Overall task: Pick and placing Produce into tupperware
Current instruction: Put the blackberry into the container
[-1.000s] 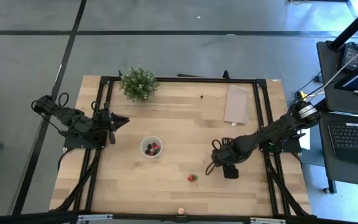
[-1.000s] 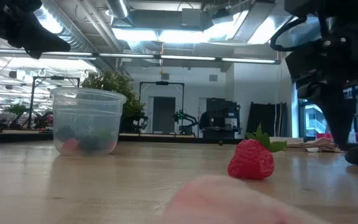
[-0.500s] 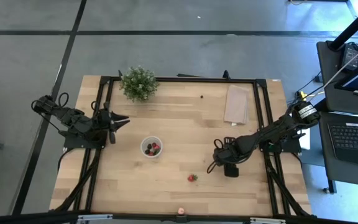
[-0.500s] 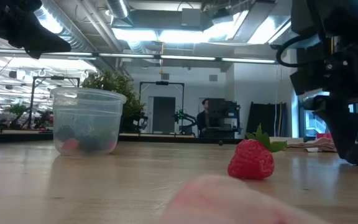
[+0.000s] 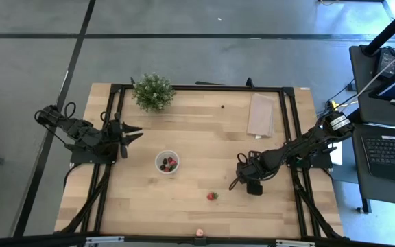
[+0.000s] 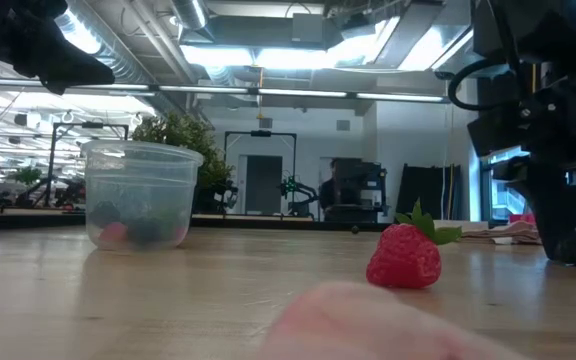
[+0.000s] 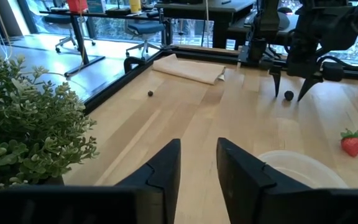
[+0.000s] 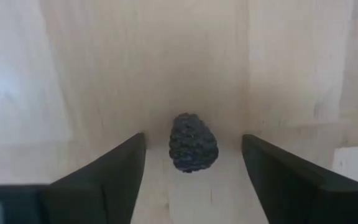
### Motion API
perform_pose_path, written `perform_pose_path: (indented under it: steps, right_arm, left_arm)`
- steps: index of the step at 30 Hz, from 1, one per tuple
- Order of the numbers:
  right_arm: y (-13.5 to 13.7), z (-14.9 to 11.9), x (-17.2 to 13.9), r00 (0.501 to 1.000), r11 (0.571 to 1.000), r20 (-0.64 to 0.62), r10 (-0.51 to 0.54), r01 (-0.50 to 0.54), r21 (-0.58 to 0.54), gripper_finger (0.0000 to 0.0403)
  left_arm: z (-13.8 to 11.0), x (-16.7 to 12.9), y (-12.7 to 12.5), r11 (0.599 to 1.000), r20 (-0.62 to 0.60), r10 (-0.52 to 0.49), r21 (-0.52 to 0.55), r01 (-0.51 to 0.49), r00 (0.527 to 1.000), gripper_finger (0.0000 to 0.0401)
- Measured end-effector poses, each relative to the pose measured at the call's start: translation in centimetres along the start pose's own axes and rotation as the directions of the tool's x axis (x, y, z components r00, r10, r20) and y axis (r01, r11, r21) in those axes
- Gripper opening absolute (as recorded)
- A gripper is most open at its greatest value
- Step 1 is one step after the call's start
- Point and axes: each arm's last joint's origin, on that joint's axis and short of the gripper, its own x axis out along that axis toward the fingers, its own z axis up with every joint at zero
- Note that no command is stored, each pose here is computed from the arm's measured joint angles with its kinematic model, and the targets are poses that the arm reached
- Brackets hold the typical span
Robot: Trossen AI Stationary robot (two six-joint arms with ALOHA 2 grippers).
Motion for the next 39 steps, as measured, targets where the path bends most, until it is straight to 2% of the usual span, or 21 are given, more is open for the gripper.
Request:
perform_pose_path:
  steps: [16, 20, 23, 27, 30, 32, 36, 39]
  right_arm:
    - [0.0, 0.1, 0.0, 1.0, 1.0, 0.009, -0.001, 0.001, 0.027, 0.0107]
    - [0.2, 1.0, -0.6, 1.0, 0.998, 0.025, 0.011, -0.012, 0.056, 0.01]
    - [0.3, 3.2, -2.2, 0.993, 0.997, 0.114, 0.037, -0.044, 0.06, 0.0103]
    - [-0.5, 7.0, -5.5, 0.963, 0.999, 0.269, 0.021, -0.032, 0.035, 0.0113]
    - [-1.6, 10.3, -9.2, 0.909, 1.0, 0.416, 0.012, -0.011, -0.005, 0.011]
    - [-2.4, 12.5, -12.1, 0.84, 0.999, 0.542, 0.02, 0.004, -0.044, 0.0105]
    - [-3.6, 15.8, -18.1, 0.62, 0.992, 0.784, 0.038, 0.071, -0.105, 0.0103]
    - [-4.2, 17.4, -21.5, 0.459, 0.984, 0.887, 0.042, 0.132, -0.116, 0.0107]
  left_arm:
    - [0.0, 0.0, 0.0, 1.0, 0.0, 0.0, 0.0, 0.0, 1.0, 0.0119]
    - [0.0, 0.0, 0.0, 1.0, 0.001, 0.001, -0.01, -0.001, 1.0, 0.0123]
    - [0.0, 0.0, 0.0, 1.0, 0.001, 0.001, -0.024, -0.001, 1.0, 0.0124]
    - [0.0, 0.0, 0.0, 1.0, 0.001, 0.001, -0.024, -0.001, 1.0, 0.0125]
    - [0.0, 0.0, 0.0, 1.0, 0.001, 0.001, -0.024, -0.001, 1.0, 0.012]
    - [0.0, 0.0, 0.0, 1.0, 0.001, 0.001, -0.024, -0.001, 1.0, 0.0116]
    - [0.0, 0.0, 0.0, 1.0, 0.001, 0.0, -0.024, 0.0, 1.0, 0.0108]
    - [0.0, 0.0, 0.0, 1.0, 0.001, 0.001, -0.024, -0.001, 1.0, 0.0103]
